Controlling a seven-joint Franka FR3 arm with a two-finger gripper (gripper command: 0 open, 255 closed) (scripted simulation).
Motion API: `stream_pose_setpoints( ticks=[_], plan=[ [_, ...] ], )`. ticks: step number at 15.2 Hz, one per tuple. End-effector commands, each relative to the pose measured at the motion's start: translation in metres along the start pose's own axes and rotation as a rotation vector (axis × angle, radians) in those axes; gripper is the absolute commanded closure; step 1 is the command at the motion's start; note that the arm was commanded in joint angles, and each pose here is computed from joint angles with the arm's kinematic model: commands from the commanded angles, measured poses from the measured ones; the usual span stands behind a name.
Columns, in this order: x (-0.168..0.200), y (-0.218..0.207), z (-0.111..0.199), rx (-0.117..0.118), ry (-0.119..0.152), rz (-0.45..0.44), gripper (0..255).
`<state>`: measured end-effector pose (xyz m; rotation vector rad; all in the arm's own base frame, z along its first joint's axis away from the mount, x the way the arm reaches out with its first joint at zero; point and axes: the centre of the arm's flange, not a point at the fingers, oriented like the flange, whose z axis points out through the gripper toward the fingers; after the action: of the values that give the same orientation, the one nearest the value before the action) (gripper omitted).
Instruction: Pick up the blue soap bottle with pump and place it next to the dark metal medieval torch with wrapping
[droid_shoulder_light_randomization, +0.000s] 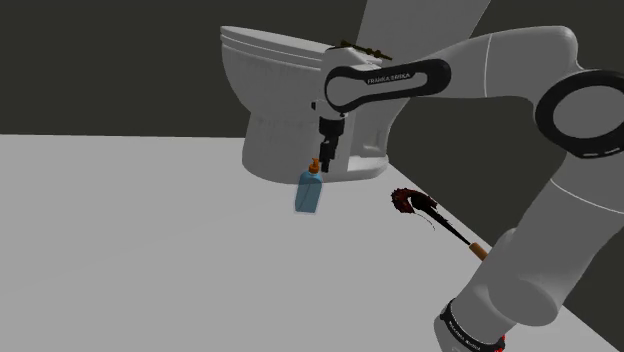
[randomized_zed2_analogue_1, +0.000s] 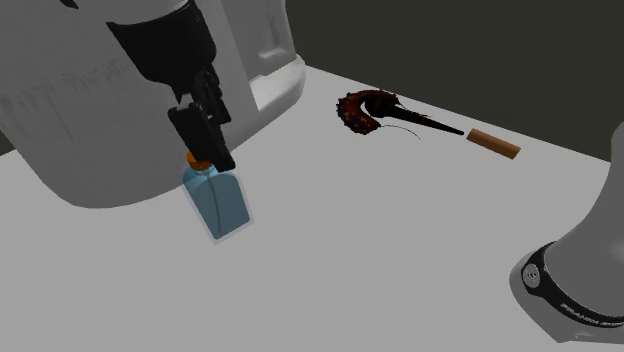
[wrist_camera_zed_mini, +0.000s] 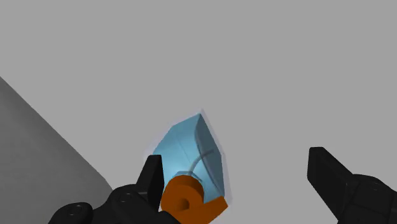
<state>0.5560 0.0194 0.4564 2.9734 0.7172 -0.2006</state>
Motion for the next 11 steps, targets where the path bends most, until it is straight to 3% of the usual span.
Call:
stream_pose_setpoints(
  ticks=[1, 7, 11],
  plan=[
    [0.024, 0.010, 0.014, 0.001, -0.016, -0.040, 0],
    [0.099, 0.025, 0.052, 0.006, -0.063, -0.154, 0],
    [0.105, 0.026, 0.071, 0.006, -0.067, -0.165, 0]
  ],
)
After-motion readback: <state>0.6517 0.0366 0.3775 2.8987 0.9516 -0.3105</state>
